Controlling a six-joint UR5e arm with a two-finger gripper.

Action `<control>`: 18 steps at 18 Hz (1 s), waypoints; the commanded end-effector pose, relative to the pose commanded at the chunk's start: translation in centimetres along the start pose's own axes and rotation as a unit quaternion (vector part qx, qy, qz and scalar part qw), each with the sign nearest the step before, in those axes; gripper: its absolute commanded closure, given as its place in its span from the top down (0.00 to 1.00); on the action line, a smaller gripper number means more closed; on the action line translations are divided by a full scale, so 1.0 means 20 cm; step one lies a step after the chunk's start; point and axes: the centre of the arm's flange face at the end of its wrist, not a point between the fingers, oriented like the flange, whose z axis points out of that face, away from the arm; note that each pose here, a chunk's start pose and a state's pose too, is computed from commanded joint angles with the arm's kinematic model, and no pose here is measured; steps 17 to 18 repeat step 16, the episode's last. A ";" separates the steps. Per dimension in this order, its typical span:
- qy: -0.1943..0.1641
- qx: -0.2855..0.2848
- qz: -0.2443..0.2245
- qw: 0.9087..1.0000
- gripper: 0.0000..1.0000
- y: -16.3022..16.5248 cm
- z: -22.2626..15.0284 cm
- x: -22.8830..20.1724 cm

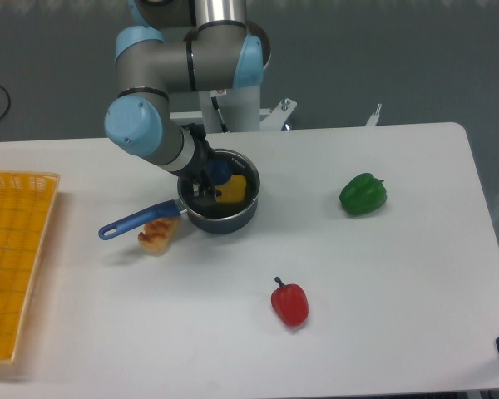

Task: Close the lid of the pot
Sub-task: 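Press the lid down on the saucepan while holding the knob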

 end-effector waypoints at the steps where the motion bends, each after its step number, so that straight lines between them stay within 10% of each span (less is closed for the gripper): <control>1: -0.008 0.023 -0.009 1.000 1.00 0.02 -0.04 -0.02; 5: -0.049 0.137 -0.067 0.987 1.00 0.30 -0.25 -0.16; 18: -0.150 0.196 -0.102 0.964 1.00 0.84 -0.41 -0.25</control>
